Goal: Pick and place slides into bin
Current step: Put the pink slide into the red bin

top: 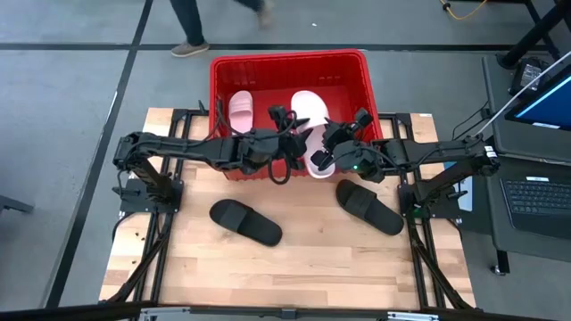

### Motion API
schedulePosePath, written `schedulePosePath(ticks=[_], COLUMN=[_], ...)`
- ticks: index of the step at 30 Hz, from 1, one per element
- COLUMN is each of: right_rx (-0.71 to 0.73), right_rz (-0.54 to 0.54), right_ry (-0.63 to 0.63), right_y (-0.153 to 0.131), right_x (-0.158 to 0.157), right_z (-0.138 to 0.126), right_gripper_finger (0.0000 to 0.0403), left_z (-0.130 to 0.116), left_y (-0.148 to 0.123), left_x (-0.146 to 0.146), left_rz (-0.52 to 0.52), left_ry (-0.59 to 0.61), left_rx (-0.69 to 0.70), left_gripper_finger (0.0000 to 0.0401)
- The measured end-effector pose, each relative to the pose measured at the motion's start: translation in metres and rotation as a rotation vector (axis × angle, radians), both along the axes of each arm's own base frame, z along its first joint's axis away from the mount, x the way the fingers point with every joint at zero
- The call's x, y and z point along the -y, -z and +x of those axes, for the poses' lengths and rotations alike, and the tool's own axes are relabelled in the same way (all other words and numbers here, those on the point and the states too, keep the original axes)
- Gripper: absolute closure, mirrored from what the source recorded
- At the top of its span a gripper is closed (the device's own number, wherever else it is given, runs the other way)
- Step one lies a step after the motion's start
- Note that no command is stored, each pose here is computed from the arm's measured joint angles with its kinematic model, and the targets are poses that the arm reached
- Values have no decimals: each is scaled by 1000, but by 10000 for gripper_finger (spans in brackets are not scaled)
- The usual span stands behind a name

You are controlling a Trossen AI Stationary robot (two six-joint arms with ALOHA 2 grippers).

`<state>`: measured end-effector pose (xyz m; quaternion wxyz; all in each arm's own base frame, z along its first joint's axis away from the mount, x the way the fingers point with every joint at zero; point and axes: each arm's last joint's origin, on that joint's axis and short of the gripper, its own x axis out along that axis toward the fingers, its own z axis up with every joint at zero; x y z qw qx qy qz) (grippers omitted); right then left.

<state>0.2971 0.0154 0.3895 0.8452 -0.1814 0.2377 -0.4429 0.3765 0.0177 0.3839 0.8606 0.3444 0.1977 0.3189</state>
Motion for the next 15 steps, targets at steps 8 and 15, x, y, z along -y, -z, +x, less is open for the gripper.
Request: schedulePosePath(ticks=[8,15], right_rx=[-5,-4], right_rz=[3,19], right_ry=[-5,-26], right_y=[0,1], right_x=[0,0], right_z=[0,0], right_gripper_finger=[391,391], left_z=[-1,-2], left_y=[0,1], left_x=[-5,-11], left_rz=[8,18], left_ry=[-54,-96], left_rx=[0,-15], left_gripper_finger=[317,379])
